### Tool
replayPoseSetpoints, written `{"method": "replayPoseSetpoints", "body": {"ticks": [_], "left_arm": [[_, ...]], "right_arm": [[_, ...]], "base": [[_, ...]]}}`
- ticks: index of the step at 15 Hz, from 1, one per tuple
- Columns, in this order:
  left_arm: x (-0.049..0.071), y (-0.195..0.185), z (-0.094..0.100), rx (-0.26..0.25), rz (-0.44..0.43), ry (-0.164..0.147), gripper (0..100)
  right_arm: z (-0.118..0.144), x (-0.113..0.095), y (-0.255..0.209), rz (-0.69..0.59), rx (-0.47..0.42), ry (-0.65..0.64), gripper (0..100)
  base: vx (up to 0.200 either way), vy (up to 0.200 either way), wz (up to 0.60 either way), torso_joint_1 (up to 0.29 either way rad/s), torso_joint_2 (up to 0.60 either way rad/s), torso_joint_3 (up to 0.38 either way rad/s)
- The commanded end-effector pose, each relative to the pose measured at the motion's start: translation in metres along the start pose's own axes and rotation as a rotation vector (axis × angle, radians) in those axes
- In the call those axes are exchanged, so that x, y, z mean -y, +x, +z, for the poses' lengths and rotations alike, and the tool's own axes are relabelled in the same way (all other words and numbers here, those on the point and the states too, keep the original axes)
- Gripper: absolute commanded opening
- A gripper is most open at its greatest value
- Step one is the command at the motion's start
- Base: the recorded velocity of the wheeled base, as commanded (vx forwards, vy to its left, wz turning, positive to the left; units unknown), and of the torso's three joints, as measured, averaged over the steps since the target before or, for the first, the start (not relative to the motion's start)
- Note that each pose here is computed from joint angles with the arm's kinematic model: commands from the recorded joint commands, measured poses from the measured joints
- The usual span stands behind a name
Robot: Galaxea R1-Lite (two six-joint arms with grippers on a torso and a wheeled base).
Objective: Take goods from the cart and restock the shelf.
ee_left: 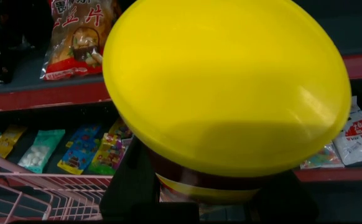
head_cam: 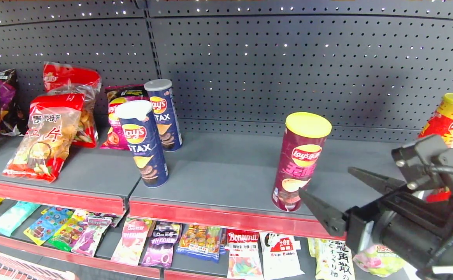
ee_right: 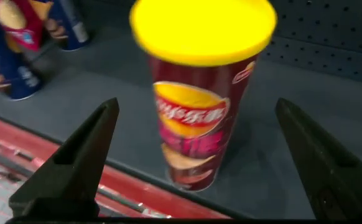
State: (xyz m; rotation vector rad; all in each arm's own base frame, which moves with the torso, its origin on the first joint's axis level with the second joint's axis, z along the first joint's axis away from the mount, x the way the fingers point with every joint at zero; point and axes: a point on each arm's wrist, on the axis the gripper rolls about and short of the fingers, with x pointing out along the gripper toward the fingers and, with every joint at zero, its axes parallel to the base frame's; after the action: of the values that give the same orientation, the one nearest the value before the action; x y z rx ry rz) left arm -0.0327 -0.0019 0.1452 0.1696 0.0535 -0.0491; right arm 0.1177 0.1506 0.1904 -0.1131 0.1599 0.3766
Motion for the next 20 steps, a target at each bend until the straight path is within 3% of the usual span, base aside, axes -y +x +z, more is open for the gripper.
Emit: {"method": "replayPoseSetpoints", "body": {"ticks": [1,4,7,11,13,15,20], "left_arm": [[0.0,0.0,0.0,-0.001,-0.002,0.0,0],[-0.001,0.002,0.004,-0.007,-0.017,0.001,0],[-0.002,0.008,0.016,-0.002,-0.057,0.001,0],[-0.004,0.02,0.032,-0.005,-0.137,-0.006,0],[-0.006,0.028,0.041,-0.014,-0.14,-0.007,0],[-0.007,0.037,0.044,-0.037,-0.143,-0.01,0],[-0.008,0.04,0.048,-0.014,-0.141,-0.007,0]], "right_arm": [[-0.006,0.04,-0.043,0.014,0.095,-0.057,100],[-0.012,0.087,-0.083,-0.175,0.093,-0.102,100],[-0.033,0.104,-0.127,-0.401,0.01,-0.08,100],[-0.055,0.098,-0.19,-0.506,-0.077,-0.066,100],[-0.064,0.09,-0.203,-0.63,-0.096,0.013,100],[-0.078,0.078,-0.204,-0.801,-0.185,0.159,100],[-0.096,0.069,-0.214,-0.667,-0.079,0.141,100]], "base": [[0.0,0.0,0.0,0.0,0.0,0.0],[0.0,0.0,0.0,0.0,0.0,0.0],[0.0,0.0,0.0,0.0,0.0,0.0],[0.0,0.0,0.0,0.0,0.0,0.0],[0.0,0.0,0.0,0.0,0.0,0.0],[0.0,0.0,0.0,0.0,0.0,0.0],[0.0,0.0,0.0,0.0,0.0,0.0]]}}
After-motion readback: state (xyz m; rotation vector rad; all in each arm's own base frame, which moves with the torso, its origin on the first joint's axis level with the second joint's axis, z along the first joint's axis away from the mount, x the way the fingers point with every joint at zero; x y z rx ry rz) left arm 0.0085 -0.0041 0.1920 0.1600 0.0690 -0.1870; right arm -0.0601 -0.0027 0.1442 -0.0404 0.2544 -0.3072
